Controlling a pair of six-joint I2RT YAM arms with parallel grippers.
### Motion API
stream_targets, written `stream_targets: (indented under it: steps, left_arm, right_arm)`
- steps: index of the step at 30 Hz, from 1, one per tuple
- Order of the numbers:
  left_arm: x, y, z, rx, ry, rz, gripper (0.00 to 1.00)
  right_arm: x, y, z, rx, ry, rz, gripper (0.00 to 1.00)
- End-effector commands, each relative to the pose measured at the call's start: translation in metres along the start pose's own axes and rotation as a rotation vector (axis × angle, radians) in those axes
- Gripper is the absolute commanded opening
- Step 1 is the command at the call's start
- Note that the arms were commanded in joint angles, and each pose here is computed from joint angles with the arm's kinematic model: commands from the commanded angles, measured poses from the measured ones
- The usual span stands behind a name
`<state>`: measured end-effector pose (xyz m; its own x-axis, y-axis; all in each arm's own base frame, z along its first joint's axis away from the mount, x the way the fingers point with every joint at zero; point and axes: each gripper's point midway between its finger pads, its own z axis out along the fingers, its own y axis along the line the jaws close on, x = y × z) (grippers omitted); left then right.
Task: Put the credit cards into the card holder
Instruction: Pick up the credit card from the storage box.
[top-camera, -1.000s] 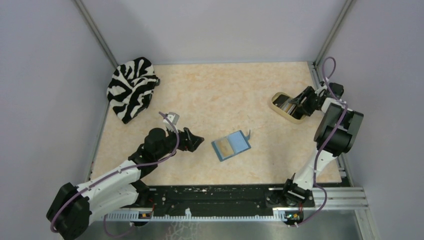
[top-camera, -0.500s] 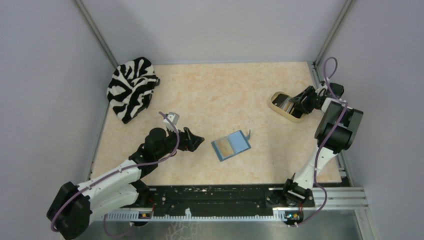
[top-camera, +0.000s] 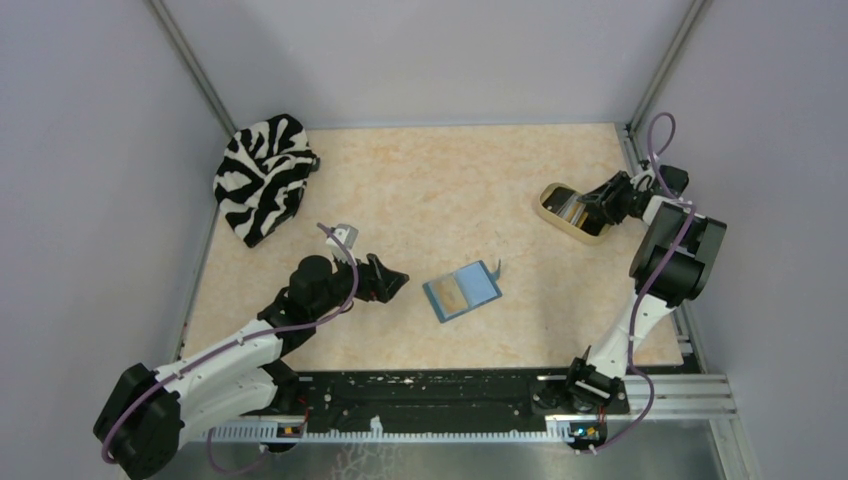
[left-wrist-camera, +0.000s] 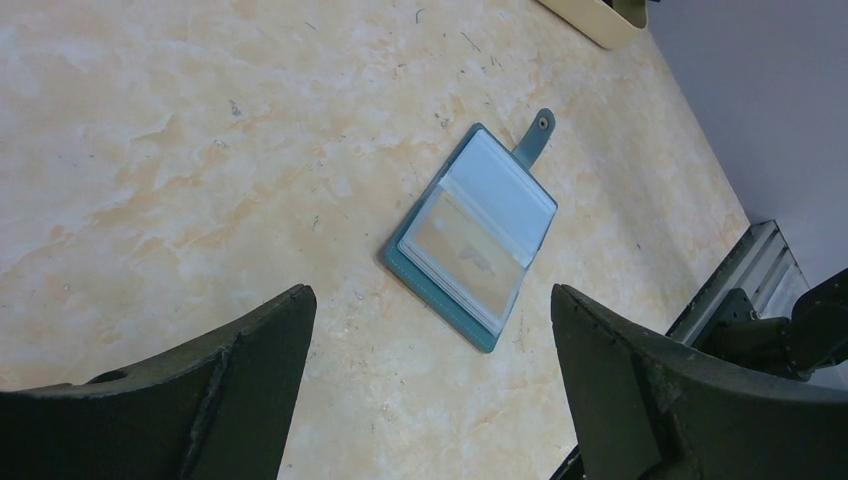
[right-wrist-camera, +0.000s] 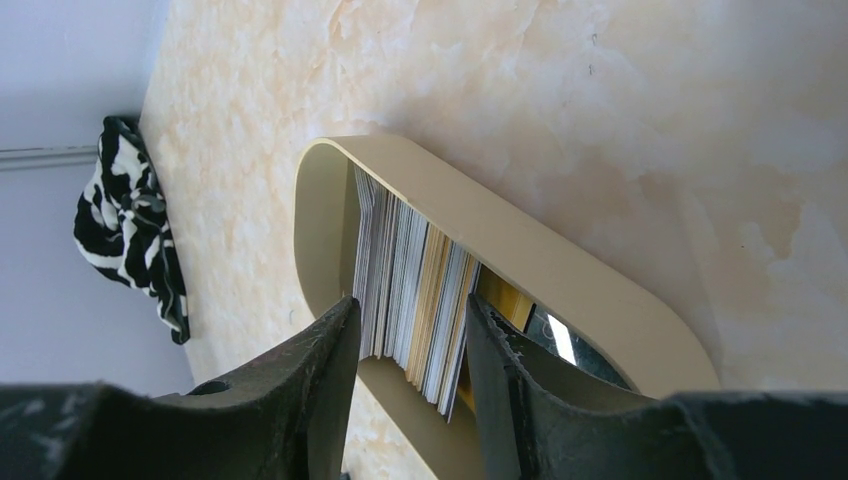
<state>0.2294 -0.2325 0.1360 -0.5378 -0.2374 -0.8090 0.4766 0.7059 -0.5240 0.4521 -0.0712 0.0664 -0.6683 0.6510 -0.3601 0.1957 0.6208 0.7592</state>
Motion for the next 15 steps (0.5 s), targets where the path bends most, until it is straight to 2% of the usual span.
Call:
stream_targets:
  steps: [1,8,15]
  left_arm:
    - [-0.006,-0.006,0.001,0.029,-0.024,-0.001,0.93]
    - [-0.006,-0.006,0.002,0.030,-0.024,-0.004,0.93]
    - [-0.007,-0.007,0.003,0.037,-0.022,-0.001,0.93]
  right_arm:
    - [0.004,0.004,0.002,-0.034,0.021,-0.014,0.43]
    - [-0.005,0.000,-0.010,0.062,-0.027,-0.089,0.51]
    - [-0.006,0.015,-0.016,0.011,-0.041,-0.119,0.52]
